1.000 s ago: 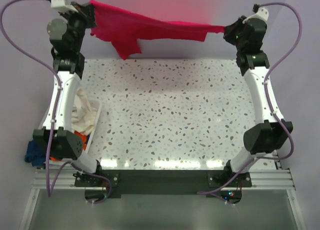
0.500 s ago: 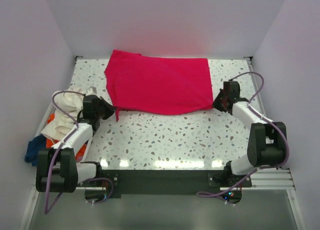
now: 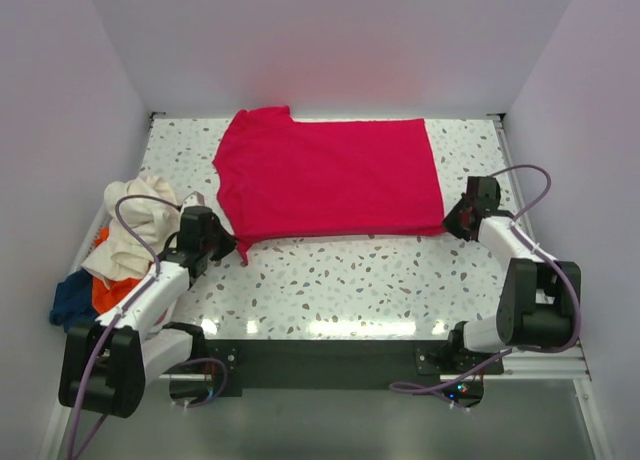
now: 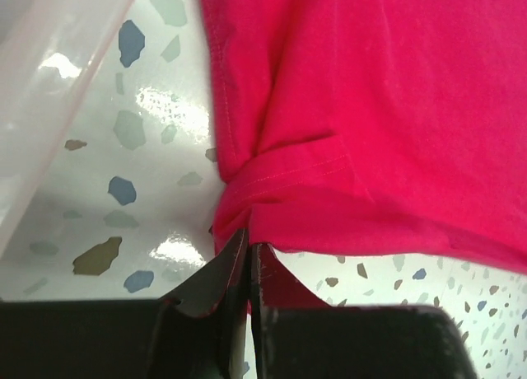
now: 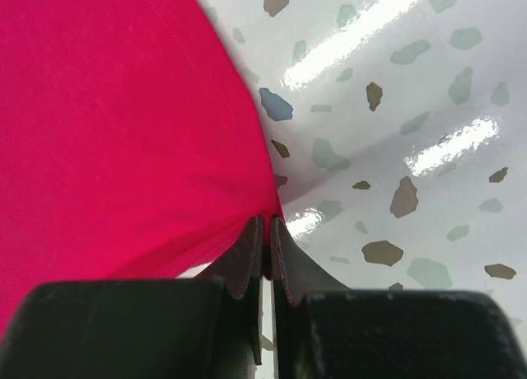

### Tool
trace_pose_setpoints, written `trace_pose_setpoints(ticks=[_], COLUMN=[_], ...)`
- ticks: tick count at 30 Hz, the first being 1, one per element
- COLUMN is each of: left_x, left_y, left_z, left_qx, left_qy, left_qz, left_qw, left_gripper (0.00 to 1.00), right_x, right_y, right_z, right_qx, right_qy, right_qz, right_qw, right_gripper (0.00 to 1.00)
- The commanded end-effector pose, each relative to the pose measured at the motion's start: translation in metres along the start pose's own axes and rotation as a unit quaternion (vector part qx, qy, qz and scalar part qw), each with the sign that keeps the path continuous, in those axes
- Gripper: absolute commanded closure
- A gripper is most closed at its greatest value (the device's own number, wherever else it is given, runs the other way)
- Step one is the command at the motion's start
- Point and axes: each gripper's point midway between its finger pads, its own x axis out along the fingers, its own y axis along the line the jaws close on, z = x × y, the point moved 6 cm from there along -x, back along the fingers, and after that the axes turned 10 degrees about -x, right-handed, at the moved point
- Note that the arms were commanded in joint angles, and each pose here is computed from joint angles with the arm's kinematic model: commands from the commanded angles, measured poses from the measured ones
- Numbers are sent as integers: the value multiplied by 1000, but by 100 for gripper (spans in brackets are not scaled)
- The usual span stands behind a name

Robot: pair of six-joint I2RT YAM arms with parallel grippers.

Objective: Fold and stack the t-shirts
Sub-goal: Flatten the tshirt out

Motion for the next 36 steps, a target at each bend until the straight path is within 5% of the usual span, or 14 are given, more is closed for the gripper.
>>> trace_pose_setpoints(ticks=[1,9,17,29,36], left_x=[-11,-17,-9,-12,-5], left_y=[-11,-8,4,25,8], left_z=[15,25,39,59,50], left_qx=[9,30,16,-18,11], left_qy=[-31,-54,-85,-113,-82], left_qz=[5,37,105,146,101], left_qw=[999,997,991,983,991], left_gripper=[92,46,43,39,44], right_x=[-7,-8,-18,-27,-39], right_y=[-9,-4,2,11,48], right_z=[10,20,30,31,19], right_qx=[22,33,30,24,-44], right_qy=[-32,-34,-49,-58,-62], right_qz=[-21,-10,11,50,90], right_qw=[999,999,998,997,993], right_gripper=[100,93,65,64,64])
